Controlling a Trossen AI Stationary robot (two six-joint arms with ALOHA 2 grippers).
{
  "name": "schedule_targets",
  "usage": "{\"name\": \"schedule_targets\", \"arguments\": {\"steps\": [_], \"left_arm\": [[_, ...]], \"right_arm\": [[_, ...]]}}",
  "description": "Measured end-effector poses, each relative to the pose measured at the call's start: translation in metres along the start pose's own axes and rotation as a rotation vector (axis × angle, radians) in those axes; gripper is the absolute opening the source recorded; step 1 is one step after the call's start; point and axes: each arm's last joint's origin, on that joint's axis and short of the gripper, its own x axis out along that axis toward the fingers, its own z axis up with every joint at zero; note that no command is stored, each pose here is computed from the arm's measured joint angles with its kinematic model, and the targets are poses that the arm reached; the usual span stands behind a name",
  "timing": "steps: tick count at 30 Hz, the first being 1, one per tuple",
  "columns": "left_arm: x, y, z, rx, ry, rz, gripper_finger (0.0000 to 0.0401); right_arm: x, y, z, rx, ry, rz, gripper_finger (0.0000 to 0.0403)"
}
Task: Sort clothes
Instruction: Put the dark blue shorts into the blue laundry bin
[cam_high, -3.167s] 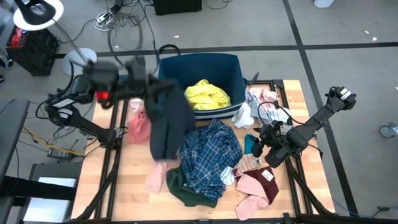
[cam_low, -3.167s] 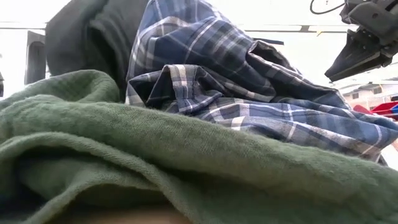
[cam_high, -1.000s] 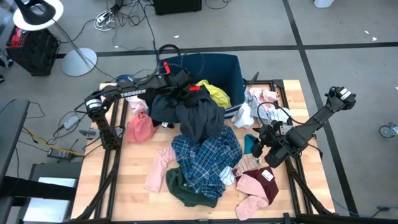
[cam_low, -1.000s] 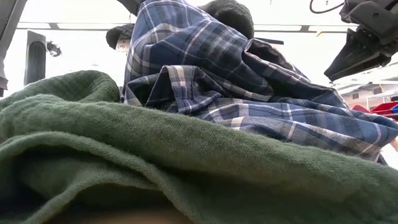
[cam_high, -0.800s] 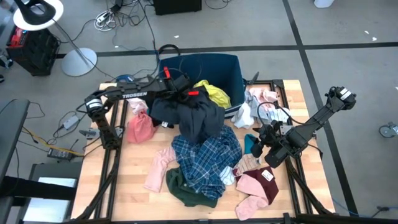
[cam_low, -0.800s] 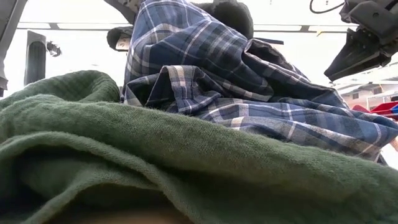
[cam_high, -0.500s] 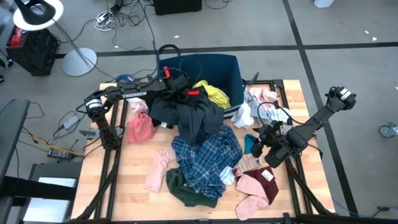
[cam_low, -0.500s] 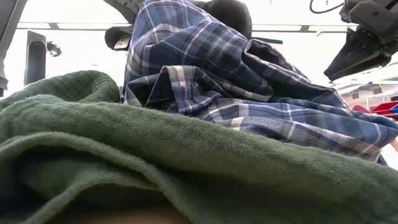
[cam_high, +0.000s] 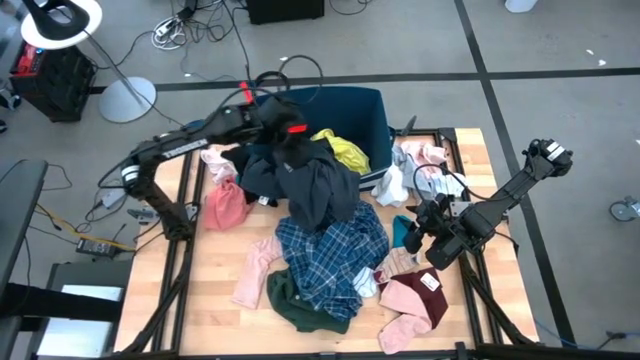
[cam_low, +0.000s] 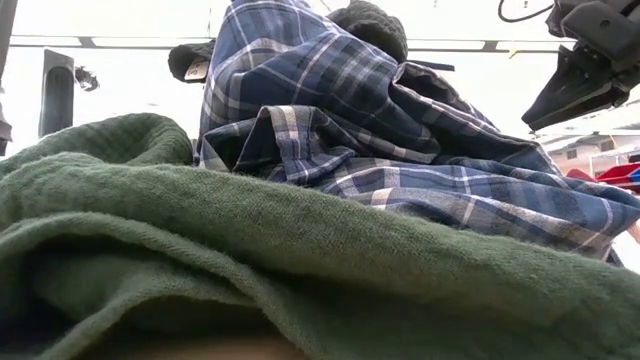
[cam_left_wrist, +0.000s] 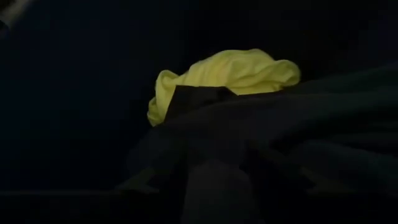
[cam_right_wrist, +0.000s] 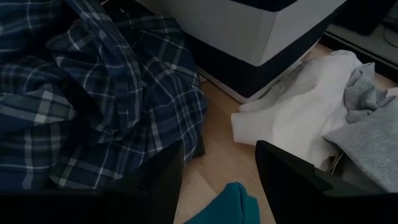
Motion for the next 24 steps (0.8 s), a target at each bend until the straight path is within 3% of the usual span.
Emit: {"name": "schedule_targets", "arguments": {"steps": [7, 12, 19, 24], "left_arm": [[-0.064, -0.011, -0.011, 0.035, -0.105, 0.031, 0.0168], [-0.095, -0.027, -0.034, 0.038, -0.160, 0.013, 0.0168], [-0.104, -0.070, -0.082, 0.100, -0.210, -0.029, 0.0168], [-0.089, -0.107, -0.113, 0.276, -0.209, -0.035, 0.0168]], "right_arm": [[0.000, 0.000, 0.000, -0.002, 0.002, -0.001, 0.0201], [0.000, 0.000, 0.000, -0.003, 0.002, -0.001, 0.0201], [0.000, 0.000, 0.000, -0.003, 0.003, -0.001, 0.0201], [0.000, 0.000, 0.000, -0.003, 0.002, -0.001, 0.0201]]}}
